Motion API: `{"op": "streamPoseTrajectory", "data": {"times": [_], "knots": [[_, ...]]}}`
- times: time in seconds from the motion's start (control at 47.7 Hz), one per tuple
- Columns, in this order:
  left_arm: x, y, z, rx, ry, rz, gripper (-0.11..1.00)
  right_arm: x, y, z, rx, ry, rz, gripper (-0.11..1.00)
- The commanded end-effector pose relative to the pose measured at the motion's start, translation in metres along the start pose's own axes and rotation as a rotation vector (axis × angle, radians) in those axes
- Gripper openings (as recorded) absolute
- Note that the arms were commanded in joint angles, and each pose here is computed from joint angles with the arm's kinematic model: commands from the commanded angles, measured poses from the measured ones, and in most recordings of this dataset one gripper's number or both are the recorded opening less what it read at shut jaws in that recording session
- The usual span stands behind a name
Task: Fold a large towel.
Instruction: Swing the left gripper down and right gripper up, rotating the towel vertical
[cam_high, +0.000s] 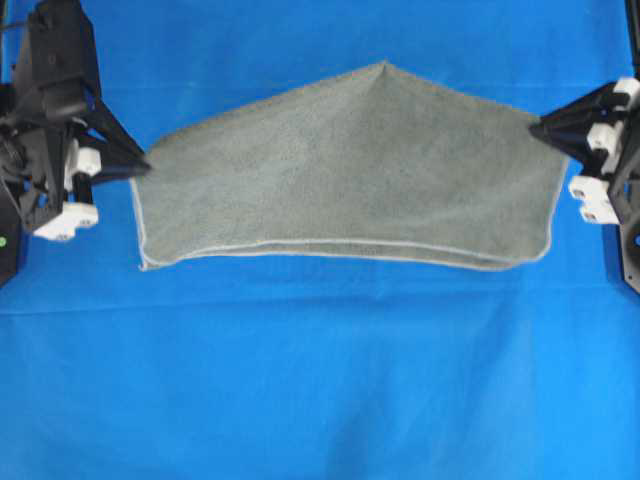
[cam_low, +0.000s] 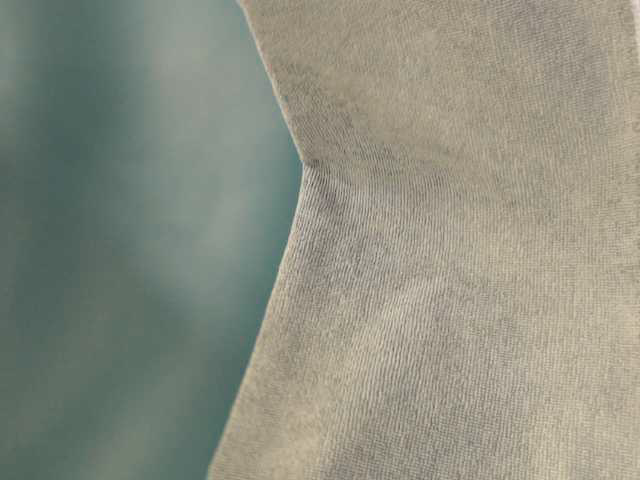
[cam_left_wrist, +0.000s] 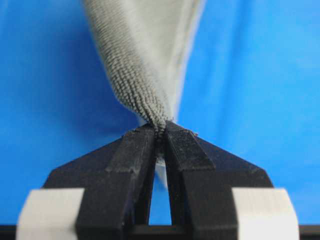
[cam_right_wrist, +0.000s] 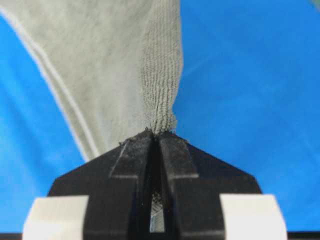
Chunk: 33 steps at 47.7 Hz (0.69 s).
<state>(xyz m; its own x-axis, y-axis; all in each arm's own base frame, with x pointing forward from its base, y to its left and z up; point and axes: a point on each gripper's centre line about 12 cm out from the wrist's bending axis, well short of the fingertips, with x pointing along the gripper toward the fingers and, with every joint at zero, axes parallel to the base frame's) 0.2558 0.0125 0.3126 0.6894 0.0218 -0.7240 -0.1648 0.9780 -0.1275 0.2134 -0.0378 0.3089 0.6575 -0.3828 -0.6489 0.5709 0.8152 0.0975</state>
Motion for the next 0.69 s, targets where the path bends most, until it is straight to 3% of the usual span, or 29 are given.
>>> {"op": "streamPoseTrajectory", "data": {"times": [0.0,0.147,0.251,0.482,0.67], "knots": [[-0.007,-0.021,0.013,0.040,-0.088,-0.065,0.04,0.002,-0.012,0.016,0.015,-0.050,-0.068,0.02],[-0.009,-0.060,0.020,0.121,-0.213,-0.192,0.04,0.019,-0.048,0.033,0.090,-0.080,-0.224,0.02],[-0.008,-0.083,0.026,0.171,-0.280,-0.262,0.04,0.030,-0.063,0.047,0.123,-0.127,-0.255,0.02],[0.011,-0.133,0.041,0.287,-0.427,-0.376,0.04,0.053,-0.076,0.090,0.144,-0.282,-0.187,0.02],[0.032,-0.169,0.052,0.390,-0.510,-0.421,0.04,0.075,-0.065,0.122,0.123,-0.355,-0.098,0.02]]}}
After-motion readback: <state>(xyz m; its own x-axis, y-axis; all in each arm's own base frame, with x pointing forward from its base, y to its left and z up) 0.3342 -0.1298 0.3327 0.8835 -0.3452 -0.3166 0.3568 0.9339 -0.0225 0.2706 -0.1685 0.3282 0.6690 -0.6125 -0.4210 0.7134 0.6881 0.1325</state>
